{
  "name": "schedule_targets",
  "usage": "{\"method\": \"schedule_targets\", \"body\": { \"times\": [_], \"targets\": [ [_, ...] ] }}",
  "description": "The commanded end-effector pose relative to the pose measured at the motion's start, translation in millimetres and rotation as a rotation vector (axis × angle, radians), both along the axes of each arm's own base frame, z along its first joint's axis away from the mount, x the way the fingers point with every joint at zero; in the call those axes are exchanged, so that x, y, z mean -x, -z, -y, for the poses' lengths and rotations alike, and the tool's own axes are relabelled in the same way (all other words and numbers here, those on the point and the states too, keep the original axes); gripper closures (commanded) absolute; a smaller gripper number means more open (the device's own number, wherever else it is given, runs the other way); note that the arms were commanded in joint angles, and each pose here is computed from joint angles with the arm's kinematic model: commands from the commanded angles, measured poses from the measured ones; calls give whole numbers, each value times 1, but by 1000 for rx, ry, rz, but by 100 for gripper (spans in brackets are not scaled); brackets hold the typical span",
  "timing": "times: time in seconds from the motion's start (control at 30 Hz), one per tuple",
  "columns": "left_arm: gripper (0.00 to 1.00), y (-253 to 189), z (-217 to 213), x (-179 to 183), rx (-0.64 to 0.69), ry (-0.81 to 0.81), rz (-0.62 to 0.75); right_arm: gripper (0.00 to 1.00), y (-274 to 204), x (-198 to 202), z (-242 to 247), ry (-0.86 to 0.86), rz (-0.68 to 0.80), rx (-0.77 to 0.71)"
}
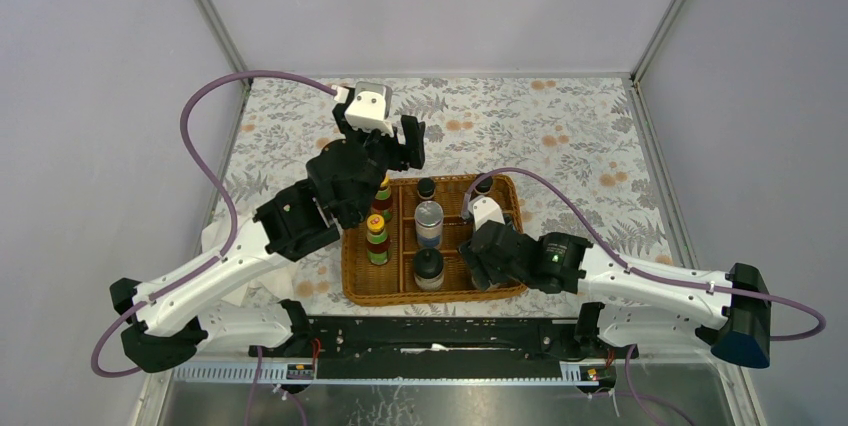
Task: Organize the condiment bottles
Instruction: Place the bottle in the storage box.
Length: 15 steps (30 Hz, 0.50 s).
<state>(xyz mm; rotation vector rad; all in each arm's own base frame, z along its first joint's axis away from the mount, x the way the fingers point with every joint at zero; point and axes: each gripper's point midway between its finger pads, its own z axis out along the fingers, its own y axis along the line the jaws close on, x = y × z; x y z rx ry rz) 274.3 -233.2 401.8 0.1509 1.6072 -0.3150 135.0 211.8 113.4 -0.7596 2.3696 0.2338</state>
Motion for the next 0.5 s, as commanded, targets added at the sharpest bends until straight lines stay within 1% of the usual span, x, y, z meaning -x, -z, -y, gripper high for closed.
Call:
{"method": "schedule_targets", "body": {
  "times": [0.0,0.07,0.47],
  "targets": [
    [20,3,-4,0,-5,-10,-4,23,-7,-3,-2,5,25,-9],
    [20,3,-4,-1,-4,-11,-5,20,-7,-3,-2,4,25,-8],
    [20,2,-5,-1,-5,-14,-4,18,-18,-7,-6,-1,47,-19]
  ]
}}
